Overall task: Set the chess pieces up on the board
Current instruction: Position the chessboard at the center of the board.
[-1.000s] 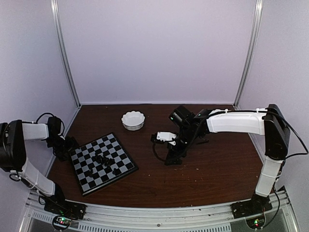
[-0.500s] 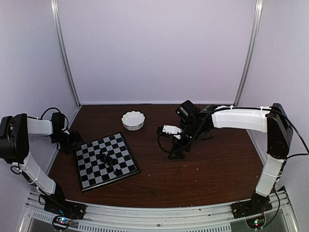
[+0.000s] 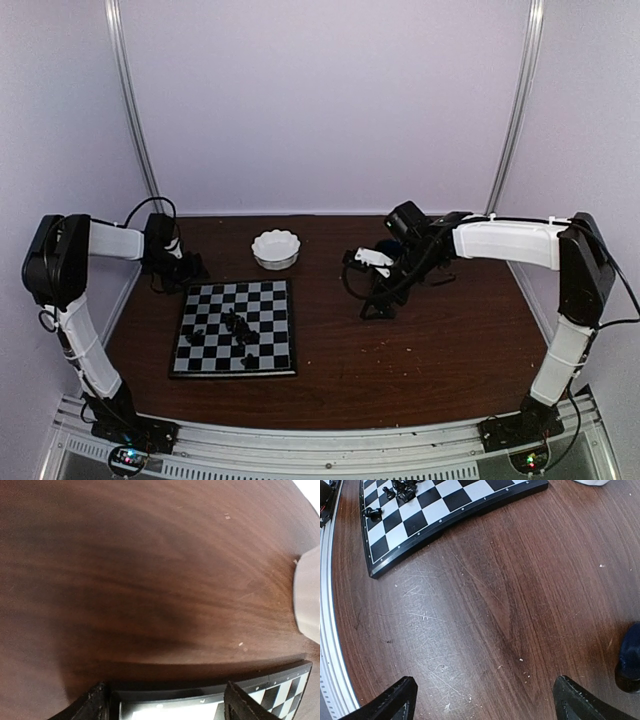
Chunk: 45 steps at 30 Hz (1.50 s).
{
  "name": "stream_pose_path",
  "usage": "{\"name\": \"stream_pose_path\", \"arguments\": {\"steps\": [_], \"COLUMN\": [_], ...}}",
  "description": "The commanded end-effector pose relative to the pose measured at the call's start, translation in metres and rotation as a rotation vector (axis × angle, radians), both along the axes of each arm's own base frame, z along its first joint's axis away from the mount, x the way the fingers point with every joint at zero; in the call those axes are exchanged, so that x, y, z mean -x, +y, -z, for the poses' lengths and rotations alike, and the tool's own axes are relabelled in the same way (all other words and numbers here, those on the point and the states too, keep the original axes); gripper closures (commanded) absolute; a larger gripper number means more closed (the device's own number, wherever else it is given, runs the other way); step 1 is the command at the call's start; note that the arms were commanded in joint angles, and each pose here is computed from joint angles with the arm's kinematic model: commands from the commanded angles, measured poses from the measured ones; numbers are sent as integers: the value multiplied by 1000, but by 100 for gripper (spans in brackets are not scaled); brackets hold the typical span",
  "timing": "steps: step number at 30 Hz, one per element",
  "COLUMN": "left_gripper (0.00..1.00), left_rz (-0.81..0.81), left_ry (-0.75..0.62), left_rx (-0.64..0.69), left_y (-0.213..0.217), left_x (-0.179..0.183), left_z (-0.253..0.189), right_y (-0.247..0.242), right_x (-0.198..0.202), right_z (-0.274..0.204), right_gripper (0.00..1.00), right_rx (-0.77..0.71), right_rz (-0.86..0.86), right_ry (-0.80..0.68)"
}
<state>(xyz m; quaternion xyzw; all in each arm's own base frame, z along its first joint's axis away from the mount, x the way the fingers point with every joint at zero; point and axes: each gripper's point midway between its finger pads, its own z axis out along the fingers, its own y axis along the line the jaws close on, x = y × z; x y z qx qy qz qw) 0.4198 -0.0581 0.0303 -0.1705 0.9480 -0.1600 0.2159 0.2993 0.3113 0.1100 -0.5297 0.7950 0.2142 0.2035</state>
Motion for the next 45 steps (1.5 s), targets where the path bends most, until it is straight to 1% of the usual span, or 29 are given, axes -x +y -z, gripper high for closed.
{"name": "stream_pose_path", "arguments": {"steps": [1, 6, 13, 30, 35, 40, 43, 45], "left_gripper": [20, 20, 21, 22, 22, 22, 22, 22], "left_rz": [127, 247, 384, 713, 790, 844, 861, 874], "left_ry": [-4, -32, -48, -82, -73, -81, -104, -136], "left_rx": [33, 16, 21, 47, 54, 56, 63, 60], "left_y": [-34, -73, -131, -283, -317, -339, -346, -350], "left_x": [-8, -12, -8, 30, 43, 53, 51, 46], "left_z": [15, 14, 14, 4, 8, 5, -7, -24], "right_y": [-6, -15, -32, -55, -57, -61, -61, -62], "right_x": [-2, -11, -25, -37, -38, -39, -40, -40], "right_z": [-10, -14, -22, -26, -26, -25, -25, -23], "right_gripper": [2, 2, 1, 2, 2, 2, 2, 2], "right_rx": [-47, -67, -96, -129, -130, -131, -133, -132], "right_rz": [24, 58, 111, 172, 176, 184, 187, 185], "right_ry": [9, 17, 18, 26, 25, 27, 28, 29]}}
